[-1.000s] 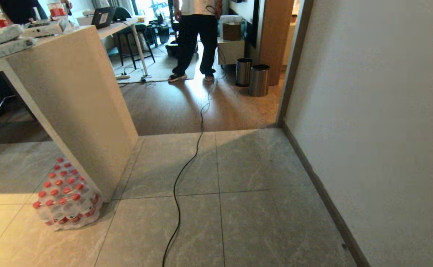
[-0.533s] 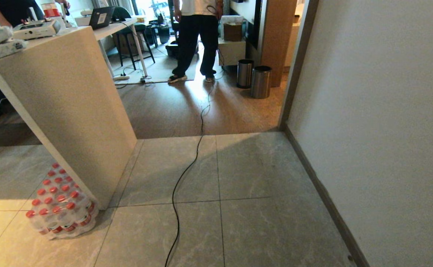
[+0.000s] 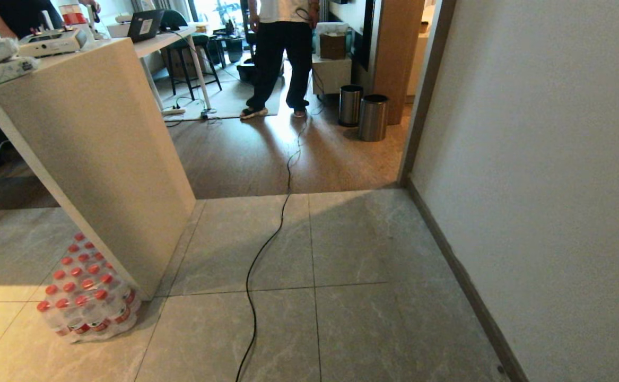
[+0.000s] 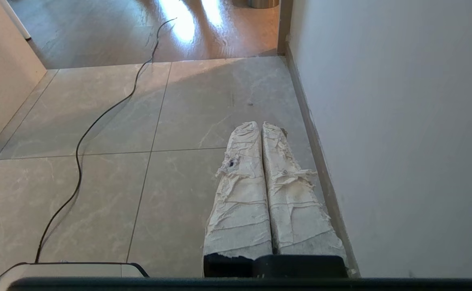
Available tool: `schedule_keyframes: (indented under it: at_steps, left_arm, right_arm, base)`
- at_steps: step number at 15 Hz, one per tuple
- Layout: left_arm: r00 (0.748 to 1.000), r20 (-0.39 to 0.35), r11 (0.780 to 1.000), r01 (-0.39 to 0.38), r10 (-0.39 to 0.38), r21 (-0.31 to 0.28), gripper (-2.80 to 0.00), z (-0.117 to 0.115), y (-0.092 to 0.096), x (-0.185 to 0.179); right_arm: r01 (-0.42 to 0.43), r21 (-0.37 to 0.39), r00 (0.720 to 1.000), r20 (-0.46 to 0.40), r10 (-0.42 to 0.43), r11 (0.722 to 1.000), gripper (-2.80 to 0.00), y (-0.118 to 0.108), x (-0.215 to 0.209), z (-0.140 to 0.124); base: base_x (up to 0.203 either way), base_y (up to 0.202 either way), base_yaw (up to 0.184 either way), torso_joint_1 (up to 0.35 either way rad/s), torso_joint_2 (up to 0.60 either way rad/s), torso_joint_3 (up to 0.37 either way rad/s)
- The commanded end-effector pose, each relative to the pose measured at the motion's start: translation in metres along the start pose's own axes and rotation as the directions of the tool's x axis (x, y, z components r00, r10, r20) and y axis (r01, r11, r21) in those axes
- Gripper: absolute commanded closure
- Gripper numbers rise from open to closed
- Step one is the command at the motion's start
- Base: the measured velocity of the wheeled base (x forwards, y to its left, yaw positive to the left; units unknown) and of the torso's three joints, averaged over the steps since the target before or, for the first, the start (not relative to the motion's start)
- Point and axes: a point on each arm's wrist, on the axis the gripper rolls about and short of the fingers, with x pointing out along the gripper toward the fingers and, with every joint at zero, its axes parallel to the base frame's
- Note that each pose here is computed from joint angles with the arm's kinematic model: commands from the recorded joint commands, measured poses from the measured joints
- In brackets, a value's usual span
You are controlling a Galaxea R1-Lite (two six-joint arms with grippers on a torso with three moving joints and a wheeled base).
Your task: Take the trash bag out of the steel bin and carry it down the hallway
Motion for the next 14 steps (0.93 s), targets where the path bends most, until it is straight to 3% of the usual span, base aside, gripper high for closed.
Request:
schedule_keyframes:
  at_steps: [1,5,14]
  left_arm:
    - [1.0,-0.01,1.0,-0.002,0.002,-0.003,0.0,-0.0029,0.0,0.0008]
    - [1.0,-0.01,1.0,-0.002,0.002,-0.005,0.0,-0.003,0.0,0.0008]
    - [1.0,-0.01,1.0,-0.002,0.002,-0.003,0.0,-0.0029,0.0,0.0008]
  right_arm:
    - [0.0,0.0,1.0,0.001,0.0,1.0,0.0,0.0,0.0001,0.0002]
    - [0.0,0.0,1.0,-0.001,0.0,1.0,0.0,0.0,0.0001,0.0]
    - [0.0,0.0,1.0,-0.001,0.0,1.0,0.0,0.0,0.0001,0.0]
  base:
    - [0.0,0.0,0.0,0.0,0.0,0.0]
    - [0.052,0.0,0.0,0.001,0.0,0.002]
    - [0.194,0.0,0.001,0.002,0.0,0.001]
